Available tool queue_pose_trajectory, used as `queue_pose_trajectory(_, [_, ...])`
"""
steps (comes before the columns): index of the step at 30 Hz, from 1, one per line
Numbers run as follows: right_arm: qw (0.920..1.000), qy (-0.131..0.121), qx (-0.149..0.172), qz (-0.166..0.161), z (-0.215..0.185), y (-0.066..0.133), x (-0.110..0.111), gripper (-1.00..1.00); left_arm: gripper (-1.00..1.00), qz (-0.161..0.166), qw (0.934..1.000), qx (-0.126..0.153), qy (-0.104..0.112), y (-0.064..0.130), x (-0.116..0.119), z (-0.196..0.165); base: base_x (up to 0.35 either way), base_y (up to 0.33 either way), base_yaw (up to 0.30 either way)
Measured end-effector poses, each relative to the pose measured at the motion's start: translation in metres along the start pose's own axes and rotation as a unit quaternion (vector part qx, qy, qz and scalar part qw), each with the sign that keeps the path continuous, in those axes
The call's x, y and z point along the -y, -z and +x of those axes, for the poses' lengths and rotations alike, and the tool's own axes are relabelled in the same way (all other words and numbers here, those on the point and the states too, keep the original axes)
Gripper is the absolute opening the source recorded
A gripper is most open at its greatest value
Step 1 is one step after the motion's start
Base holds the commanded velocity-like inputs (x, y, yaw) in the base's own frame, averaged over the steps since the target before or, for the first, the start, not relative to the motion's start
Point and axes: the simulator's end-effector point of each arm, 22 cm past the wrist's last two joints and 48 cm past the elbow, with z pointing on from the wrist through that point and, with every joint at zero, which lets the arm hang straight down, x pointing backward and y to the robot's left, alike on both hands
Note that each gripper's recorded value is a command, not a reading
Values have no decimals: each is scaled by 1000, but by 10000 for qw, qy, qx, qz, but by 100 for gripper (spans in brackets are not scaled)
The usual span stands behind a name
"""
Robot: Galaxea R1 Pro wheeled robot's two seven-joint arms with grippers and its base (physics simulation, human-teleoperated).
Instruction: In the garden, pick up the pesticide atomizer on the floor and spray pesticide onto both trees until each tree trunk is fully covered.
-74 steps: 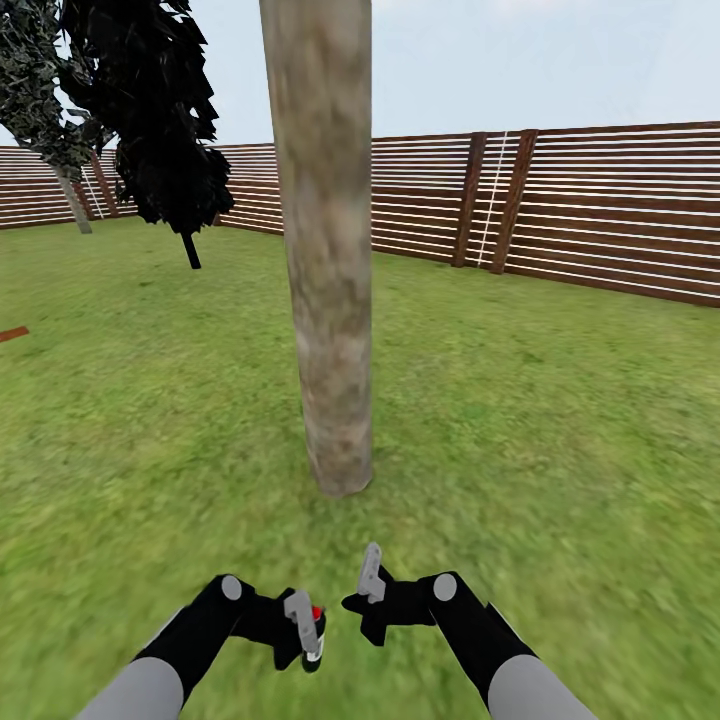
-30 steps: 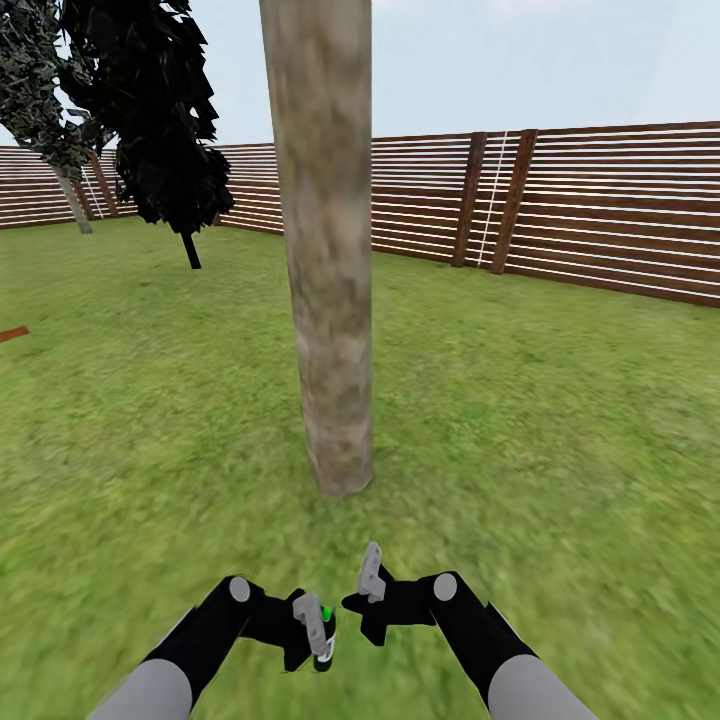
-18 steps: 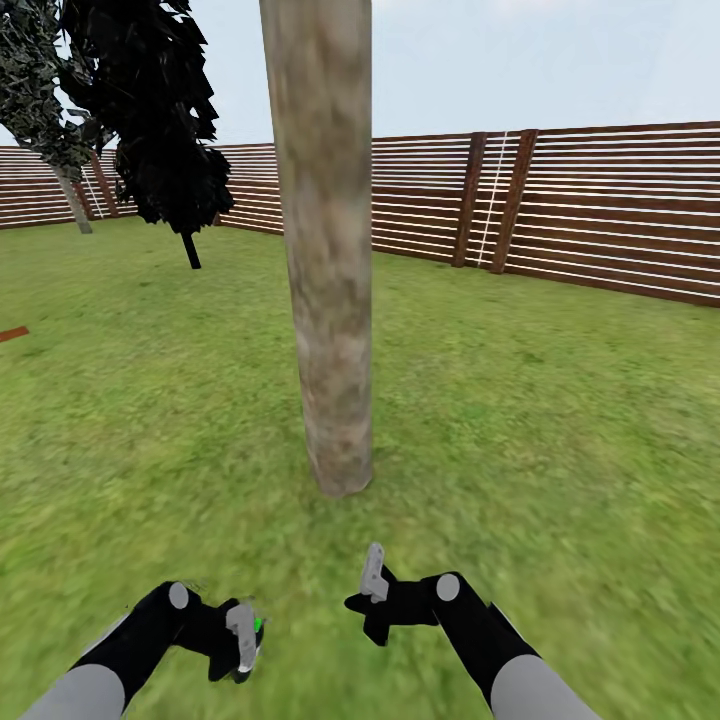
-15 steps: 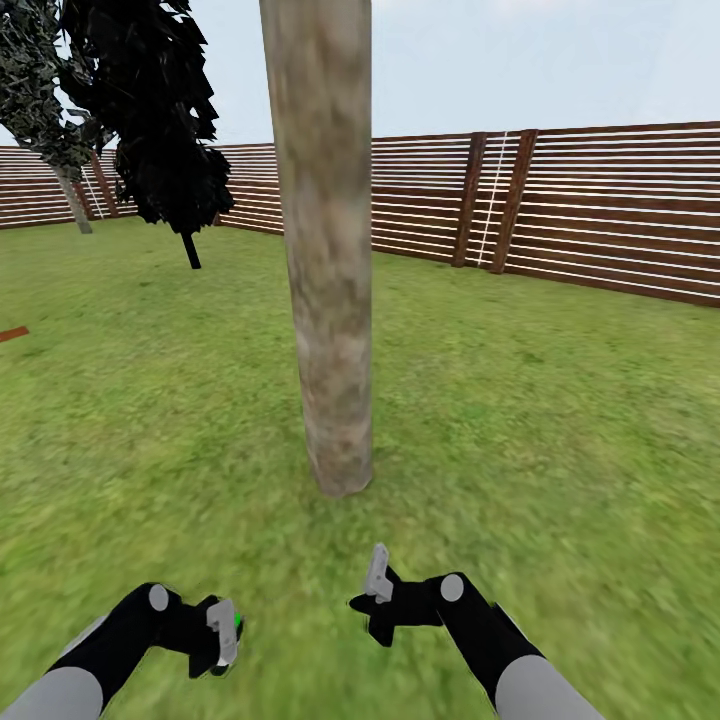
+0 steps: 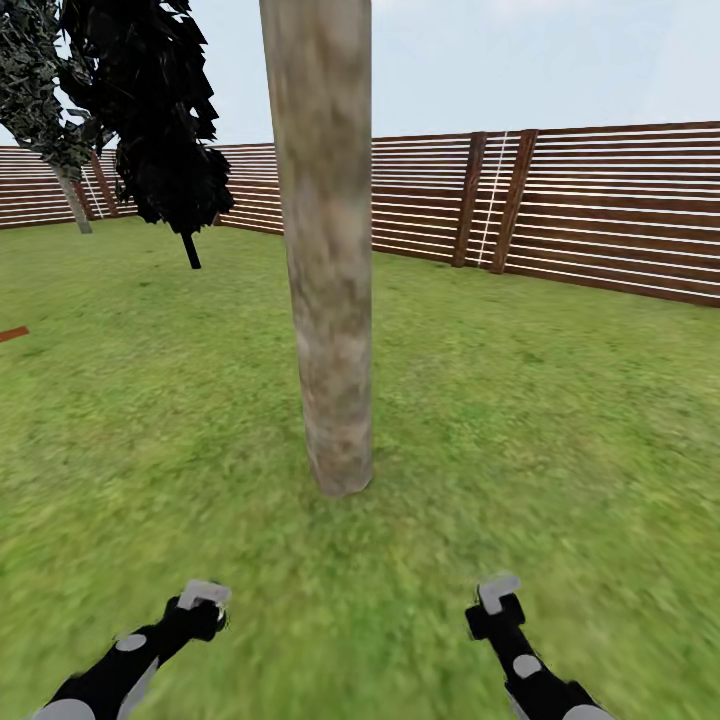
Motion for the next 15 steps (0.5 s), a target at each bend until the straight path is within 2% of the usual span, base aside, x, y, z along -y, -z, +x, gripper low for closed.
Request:
queue_pose_trajectory(1, [9997, -98, -21, 225, 5, 2, 8, -100, -100, -197, 9997, 9, 111, -1, -3, 2, 0, 0, 0])
queue_pose_trajectory(2, [9986, -281, -93, 444, 14, 6, 14, 100, -100, -444, 9988, 11, 214, -2, -7, 5, 0, 0, 0])
queue_pose_trajectory(4, [9956, -598, -203, 690, 30, 14, 21, 100, -100, -798, 9963, -10, 314, -2, -15, 9, 0, 0, 0])
queue_pose_trajectory(6, [9932, -804, -206, 810, 39, 19, 24, 100, -100, -954, 9948, -36, 343, -1, -19, 12, 0, 0, 0])
queue_pose_trajectory(9, [9921, -881, -248, 857, 50, 26, 24, 100, -100, -951, 9948, -90, 345, -2, -14, 14, 0, 0, 0])
queue_pose_trajectory(12, [9913, -844, -232, 984, 60, 31, 42, 100, -100, -875, 9954, -162, 360, -5, -3, 13, 0, 0, 0])
queue_pose_trajectory(14, [9893, -904, -195, 1126, 66, 35, 58, 100, -100, -849, 9946, -428, 425, -7, 1, 21, 0, 0, 0])
queue_pose_trajectory(15, [9870, -1023, -225, 1219, 73, 39, 63, 100, -100, -823, 9932, -679, 473, -7, 3, 29, 0, 0, 0])
